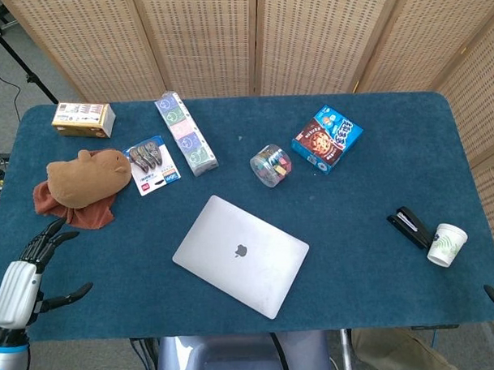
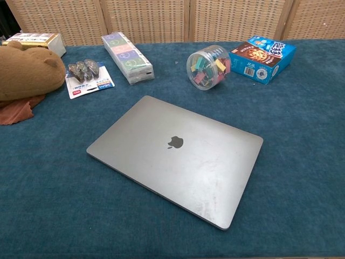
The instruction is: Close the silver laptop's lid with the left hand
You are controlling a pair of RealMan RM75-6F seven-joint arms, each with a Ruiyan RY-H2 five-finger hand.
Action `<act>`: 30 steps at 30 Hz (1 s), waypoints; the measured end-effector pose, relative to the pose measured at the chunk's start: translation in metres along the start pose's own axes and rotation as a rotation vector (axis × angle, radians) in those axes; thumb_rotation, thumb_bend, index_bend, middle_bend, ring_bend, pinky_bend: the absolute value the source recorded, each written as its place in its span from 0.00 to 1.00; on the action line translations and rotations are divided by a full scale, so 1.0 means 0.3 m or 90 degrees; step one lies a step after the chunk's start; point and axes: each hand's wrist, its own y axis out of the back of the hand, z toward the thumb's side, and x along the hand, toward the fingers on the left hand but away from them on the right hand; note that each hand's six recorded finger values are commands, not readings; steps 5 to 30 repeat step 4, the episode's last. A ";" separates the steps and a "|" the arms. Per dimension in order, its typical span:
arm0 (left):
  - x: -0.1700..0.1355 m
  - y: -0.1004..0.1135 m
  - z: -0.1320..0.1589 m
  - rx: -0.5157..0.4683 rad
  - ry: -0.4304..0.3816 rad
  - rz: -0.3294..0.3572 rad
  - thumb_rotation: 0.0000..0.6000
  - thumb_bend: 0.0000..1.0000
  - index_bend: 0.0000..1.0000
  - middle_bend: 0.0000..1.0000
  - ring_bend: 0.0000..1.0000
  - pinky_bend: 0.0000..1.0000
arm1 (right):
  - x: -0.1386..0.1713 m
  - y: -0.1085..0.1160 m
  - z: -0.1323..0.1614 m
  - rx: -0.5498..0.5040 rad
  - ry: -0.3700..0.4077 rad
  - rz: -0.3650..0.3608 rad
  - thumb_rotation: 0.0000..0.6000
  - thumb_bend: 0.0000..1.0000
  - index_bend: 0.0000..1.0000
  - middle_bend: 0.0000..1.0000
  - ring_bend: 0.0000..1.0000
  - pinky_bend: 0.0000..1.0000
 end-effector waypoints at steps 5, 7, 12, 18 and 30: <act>-0.049 0.004 -0.021 -0.016 0.019 0.027 1.00 0.12 0.23 0.13 0.13 0.18 | 0.005 0.005 0.002 0.001 0.000 -0.003 1.00 0.19 0.01 0.00 0.00 0.00; -0.049 0.004 -0.021 -0.016 0.019 0.027 1.00 0.12 0.23 0.13 0.13 0.18 | 0.005 0.005 0.002 0.001 0.000 -0.003 1.00 0.19 0.01 0.00 0.00 0.00; -0.049 0.004 -0.021 -0.016 0.019 0.027 1.00 0.12 0.23 0.13 0.13 0.18 | 0.005 0.005 0.002 0.001 0.000 -0.003 1.00 0.19 0.01 0.00 0.00 0.00; -0.049 0.004 -0.021 -0.016 0.019 0.027 1.00 0.12 0.23 0.13 0.13 0.18 | 0.005 0.005 0.002 0.001 0.000 -0.003 1.00 0.19 0.01 0.00 0.00 0.00; -0.049 0.004 -0.021 -0.016 0.019 0.027 1.00 0.12 0.23 0.13 0.13 0.18 | 0.005 0.005 0.002 0.001 0.000 -0.003 1.00 0.19 0.01 0.00 0.00 0.00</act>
